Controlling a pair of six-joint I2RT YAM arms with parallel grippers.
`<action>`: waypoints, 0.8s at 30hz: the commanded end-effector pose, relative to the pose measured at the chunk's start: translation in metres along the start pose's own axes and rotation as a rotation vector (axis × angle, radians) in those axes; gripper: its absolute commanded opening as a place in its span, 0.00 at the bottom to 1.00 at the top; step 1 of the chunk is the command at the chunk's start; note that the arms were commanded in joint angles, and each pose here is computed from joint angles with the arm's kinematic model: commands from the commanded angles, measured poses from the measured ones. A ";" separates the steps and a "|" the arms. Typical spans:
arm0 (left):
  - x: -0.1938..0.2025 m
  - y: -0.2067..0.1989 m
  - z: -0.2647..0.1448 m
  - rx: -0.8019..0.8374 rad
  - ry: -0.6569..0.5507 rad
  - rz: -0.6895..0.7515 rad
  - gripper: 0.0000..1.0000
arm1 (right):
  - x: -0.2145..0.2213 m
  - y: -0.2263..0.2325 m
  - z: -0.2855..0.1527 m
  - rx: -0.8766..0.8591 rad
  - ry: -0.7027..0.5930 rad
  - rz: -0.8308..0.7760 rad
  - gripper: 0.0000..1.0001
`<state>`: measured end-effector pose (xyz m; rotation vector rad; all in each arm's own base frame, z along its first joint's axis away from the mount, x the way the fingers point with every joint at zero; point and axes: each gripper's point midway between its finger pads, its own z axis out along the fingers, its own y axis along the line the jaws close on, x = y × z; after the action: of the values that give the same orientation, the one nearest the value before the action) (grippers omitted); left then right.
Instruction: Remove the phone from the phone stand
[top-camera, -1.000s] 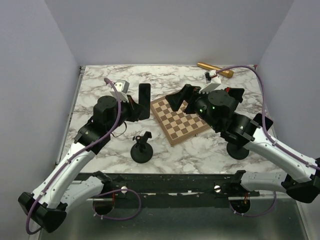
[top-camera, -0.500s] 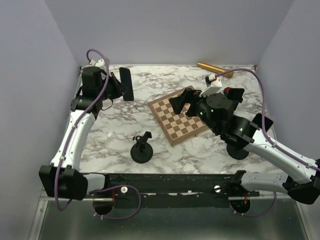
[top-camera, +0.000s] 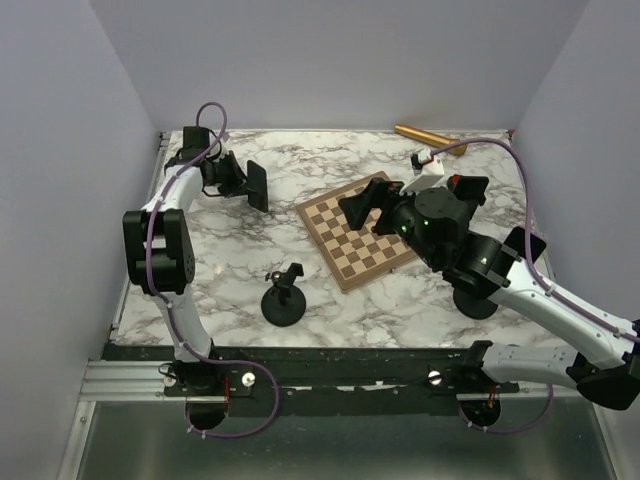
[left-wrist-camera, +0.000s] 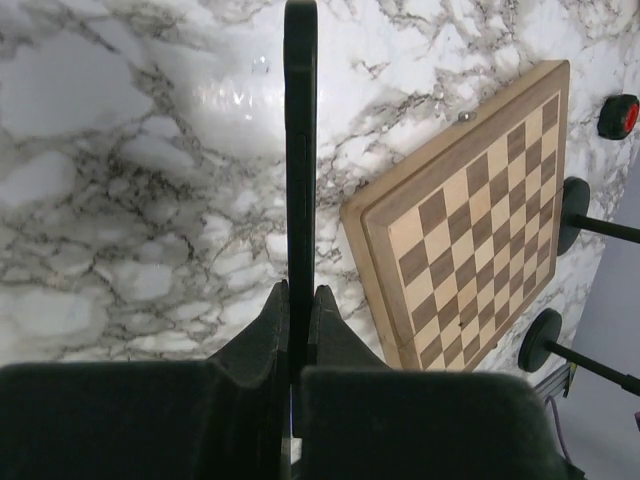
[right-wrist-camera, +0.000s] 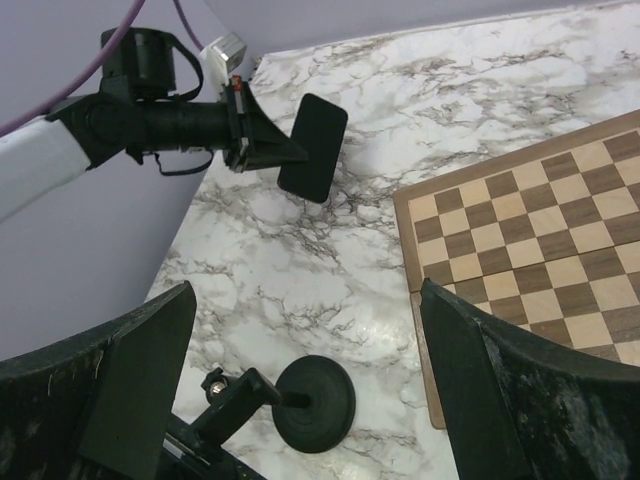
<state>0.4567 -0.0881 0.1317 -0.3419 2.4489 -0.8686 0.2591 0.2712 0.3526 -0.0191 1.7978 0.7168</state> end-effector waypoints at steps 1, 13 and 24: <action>-0.020 -0.023 0.008 0.104 0.041 0.056 0.00 | 0.007 0.009 -0.001 -0.048 0.021 0.008 1.00; -0.012 0.001 0.037 0.048 0.087 -0.027 0.02 | 0.007 0.022 0.020 -0.051 0.037 -0.021 1.00; -0.010 0.008 0.042 -0.013 0.098 -0.016 0.22 | 0.020 0.034 0.035 -0.079 0.075 0.000 1.00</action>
<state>0.4794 -0.1015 0.0918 -0.3544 2.5615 -0.9182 0.2692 0.3067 0.3340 -0.0794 1.8550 0.7492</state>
